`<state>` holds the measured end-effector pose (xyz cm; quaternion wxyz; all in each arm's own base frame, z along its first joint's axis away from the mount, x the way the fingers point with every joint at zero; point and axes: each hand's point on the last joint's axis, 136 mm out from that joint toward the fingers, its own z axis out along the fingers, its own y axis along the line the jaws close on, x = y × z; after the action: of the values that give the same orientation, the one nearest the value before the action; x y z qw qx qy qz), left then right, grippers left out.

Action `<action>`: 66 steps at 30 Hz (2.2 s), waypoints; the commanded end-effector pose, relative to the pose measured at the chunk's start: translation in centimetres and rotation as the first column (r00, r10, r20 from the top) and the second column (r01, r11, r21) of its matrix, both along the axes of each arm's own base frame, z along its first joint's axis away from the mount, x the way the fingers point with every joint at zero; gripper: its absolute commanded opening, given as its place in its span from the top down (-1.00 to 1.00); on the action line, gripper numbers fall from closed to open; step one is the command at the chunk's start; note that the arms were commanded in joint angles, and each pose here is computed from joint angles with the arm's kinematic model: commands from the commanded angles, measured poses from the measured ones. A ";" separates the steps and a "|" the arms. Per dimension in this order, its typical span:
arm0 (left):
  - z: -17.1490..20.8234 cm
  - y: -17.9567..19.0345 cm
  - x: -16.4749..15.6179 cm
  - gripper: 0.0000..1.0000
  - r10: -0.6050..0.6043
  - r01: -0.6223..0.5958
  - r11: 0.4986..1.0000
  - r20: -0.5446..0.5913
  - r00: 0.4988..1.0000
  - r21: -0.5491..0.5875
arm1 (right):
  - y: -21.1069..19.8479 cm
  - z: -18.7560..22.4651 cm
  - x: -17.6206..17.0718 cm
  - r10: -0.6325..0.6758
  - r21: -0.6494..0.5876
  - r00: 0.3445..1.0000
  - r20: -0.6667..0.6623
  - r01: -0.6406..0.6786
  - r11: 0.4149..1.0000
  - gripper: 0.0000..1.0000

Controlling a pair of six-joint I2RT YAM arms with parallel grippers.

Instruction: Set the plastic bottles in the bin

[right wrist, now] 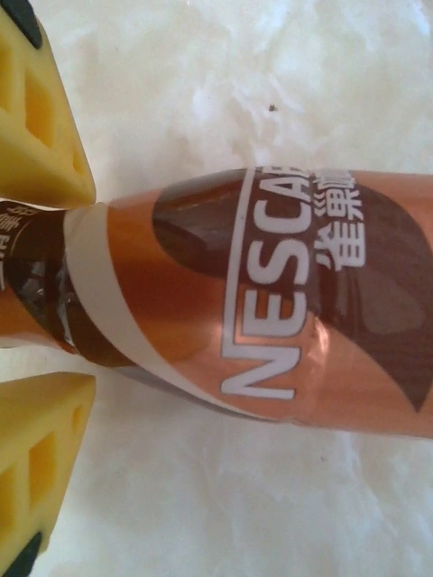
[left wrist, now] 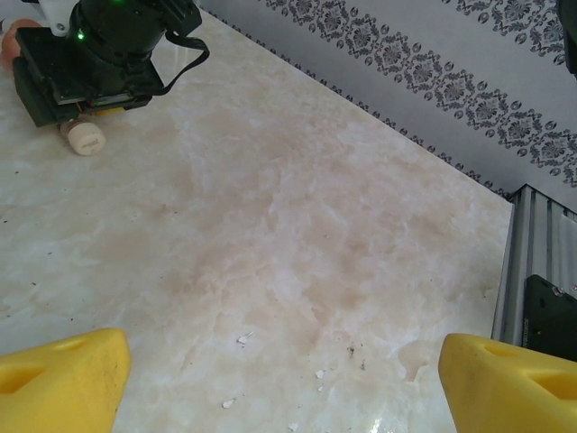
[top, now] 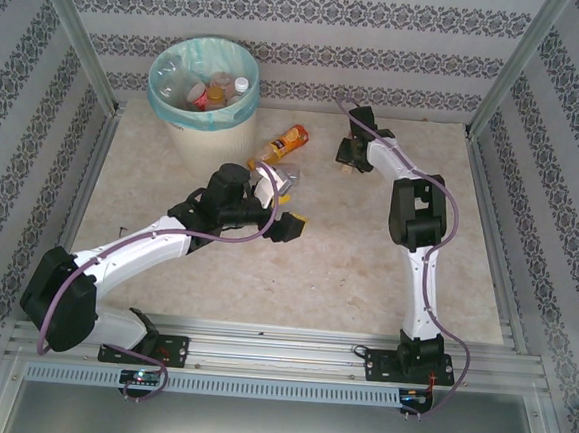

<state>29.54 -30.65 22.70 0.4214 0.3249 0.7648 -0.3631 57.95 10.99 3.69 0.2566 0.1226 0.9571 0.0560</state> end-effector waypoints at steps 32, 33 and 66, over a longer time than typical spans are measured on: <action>11.1 2.8 10.7 -0.87 0.241 -0.250 0.911 -0.067 0.968 -0.329 | 4.9 12.4 -15.7 0.215 0.331 0.940 0.264 -0.298 0.895 0.49; 11.6 3.0 11.1 -0.86 0.227 -0.244 0.901 -0.090 0.970 -0.358 | 5.5 13.5 -16.7 0.235 0.327 0.925 0.297 -0.330 0.885 0.49; 17.6 4.4 4.8 -0.09 -0.016 -0.008 0.840 -0.040 0.999 -0.542 | 18.6 29.9 -30.7 0.505 0.206 0.437 0.744 -0.869 0.450 0.23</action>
<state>35.29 -27.39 37.92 0.4409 0.1751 0.6659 -0.5759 28.04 29.69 30.80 0.4029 -0.2457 0.7489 0.4652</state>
